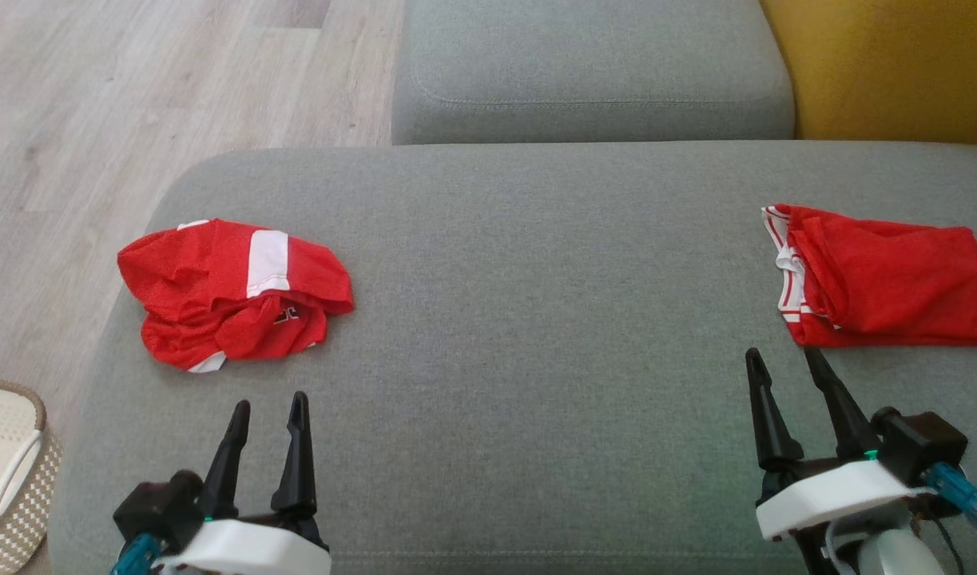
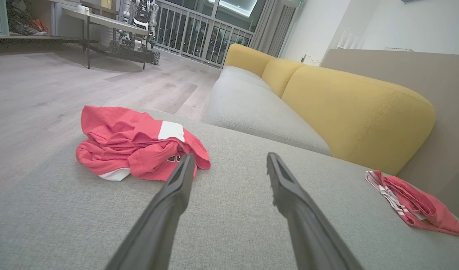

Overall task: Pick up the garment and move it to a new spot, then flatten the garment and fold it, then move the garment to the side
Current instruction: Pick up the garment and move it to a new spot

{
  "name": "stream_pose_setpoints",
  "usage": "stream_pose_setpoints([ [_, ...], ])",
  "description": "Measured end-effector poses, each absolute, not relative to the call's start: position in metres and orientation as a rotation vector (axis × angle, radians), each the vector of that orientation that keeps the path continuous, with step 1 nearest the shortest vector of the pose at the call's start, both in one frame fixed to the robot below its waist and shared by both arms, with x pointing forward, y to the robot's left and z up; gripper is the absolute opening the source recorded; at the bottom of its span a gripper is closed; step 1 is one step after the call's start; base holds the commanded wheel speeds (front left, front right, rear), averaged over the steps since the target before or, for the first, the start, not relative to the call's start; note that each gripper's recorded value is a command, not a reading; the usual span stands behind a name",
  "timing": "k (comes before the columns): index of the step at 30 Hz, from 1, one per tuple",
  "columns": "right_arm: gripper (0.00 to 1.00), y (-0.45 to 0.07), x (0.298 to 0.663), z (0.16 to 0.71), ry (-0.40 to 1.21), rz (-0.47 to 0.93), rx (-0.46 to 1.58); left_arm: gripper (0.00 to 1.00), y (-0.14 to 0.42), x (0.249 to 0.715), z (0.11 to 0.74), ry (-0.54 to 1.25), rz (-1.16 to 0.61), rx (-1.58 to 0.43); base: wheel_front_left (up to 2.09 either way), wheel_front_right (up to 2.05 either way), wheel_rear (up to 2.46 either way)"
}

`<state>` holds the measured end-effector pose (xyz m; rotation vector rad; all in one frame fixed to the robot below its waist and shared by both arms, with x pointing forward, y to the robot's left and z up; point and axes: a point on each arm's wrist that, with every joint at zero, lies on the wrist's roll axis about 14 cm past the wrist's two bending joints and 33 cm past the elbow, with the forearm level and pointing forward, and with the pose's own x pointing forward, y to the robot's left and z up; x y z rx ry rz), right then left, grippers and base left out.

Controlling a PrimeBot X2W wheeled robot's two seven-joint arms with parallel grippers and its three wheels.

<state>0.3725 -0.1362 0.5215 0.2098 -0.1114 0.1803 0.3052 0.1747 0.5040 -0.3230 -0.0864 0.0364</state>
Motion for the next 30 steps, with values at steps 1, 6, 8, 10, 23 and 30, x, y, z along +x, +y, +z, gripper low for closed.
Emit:
stream_pose_setpoints([
  [1, 1.00, -0.136, 0.373, 0.521, -0.111, 0.180, 0.210, 1.00, 0.175, 0.305, 0.504, -0.086, 0.037, -0.323, 0.00, 0.00, 0.00],
  [6, 1.00, -0.136, 0.373, 0.521, -0.109, 0.182, 0.210, 1.00, 0.175, 0.305, 0.502, -0.081, 0.040, -0.323, 0.00, 0.00, 0.00],
  [8, 1.00, -0.134, 0.374, 0.521, -0.107, 0.188, 0.210, 1.00, 0.177, 0.304, 0.502, -0.081, 0.044, -0.323, 0.00, 0.00, 0.00],
  [10, 1.00, -0.128, 0.375, 0.520, -0.105, 0.204, 0.210, 1.00, 0.179, 0.303, 0.502, -0.082, 0.052, -0.323, 0.00, 0.00, 0.00],
  [23, 1.00, -0.038, 0.387, 0.519, -0.063, 0.456, 0.240, 1.00, 0.235, 0.256, 0.503, -0.128, 0.257, -0.280, 0.00, 0.00, 0.00],
  [30, 1.00, 0.014, 0.390, 0.512, -0.027, 0.600, 0.244, 1.00, 0.276, 0.229, 0.507, -0.151, 0.427, -0.258, 0.00, 0.00, 0.00],
])
